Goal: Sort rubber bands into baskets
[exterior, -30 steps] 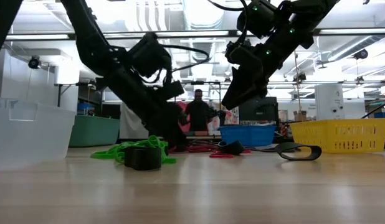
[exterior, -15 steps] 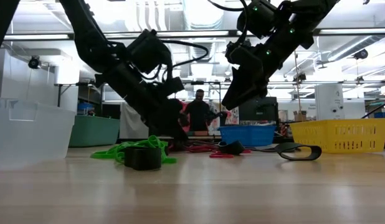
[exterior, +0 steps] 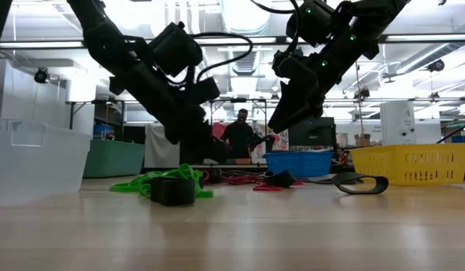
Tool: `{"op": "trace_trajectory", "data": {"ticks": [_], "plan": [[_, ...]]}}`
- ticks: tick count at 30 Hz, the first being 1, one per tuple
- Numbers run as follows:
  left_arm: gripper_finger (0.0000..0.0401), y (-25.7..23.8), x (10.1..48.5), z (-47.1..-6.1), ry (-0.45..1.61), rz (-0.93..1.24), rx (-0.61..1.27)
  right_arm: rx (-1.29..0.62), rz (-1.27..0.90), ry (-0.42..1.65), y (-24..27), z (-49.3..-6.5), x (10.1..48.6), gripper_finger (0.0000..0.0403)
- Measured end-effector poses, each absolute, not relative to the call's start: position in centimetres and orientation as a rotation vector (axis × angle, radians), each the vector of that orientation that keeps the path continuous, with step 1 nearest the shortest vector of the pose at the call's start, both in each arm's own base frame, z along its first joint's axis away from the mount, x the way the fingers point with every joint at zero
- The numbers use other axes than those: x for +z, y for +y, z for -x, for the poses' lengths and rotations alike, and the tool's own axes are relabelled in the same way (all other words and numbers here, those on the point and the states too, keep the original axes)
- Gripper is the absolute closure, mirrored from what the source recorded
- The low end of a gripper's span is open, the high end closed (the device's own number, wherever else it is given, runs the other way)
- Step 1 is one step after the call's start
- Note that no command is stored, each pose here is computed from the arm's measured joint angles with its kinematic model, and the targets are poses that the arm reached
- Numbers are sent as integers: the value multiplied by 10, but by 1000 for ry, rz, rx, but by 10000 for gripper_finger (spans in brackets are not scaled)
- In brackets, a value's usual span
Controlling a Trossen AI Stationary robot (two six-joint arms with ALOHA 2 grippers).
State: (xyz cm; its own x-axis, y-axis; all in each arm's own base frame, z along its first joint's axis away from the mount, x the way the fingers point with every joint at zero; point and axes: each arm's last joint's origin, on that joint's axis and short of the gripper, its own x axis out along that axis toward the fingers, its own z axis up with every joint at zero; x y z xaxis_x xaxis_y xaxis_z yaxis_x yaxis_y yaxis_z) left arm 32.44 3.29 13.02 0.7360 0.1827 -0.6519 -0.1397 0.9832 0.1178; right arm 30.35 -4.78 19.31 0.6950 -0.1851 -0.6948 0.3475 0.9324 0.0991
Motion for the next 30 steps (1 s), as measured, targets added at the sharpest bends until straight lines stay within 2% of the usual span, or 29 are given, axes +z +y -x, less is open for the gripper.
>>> {"op": "trace_trajectory", "data": {"ticks": [8, 19, 26, 30], "plan": [[303, 33, 122, -328, 714, -68, 154, -298, -225, 742, -48, -304, 193, 229], [305, 37, 104, -332, 729, -92, 226, -297, -224, 746, -48, -303, 192, 229], [331, 37, 105, -332, 729, -88, 236, -298, -224, 749, -48, -303, 192, 229], [363, 37, 104, -331, 737, -87, 237, -298, -224, 750, -48, -303, 192, 229]]}}
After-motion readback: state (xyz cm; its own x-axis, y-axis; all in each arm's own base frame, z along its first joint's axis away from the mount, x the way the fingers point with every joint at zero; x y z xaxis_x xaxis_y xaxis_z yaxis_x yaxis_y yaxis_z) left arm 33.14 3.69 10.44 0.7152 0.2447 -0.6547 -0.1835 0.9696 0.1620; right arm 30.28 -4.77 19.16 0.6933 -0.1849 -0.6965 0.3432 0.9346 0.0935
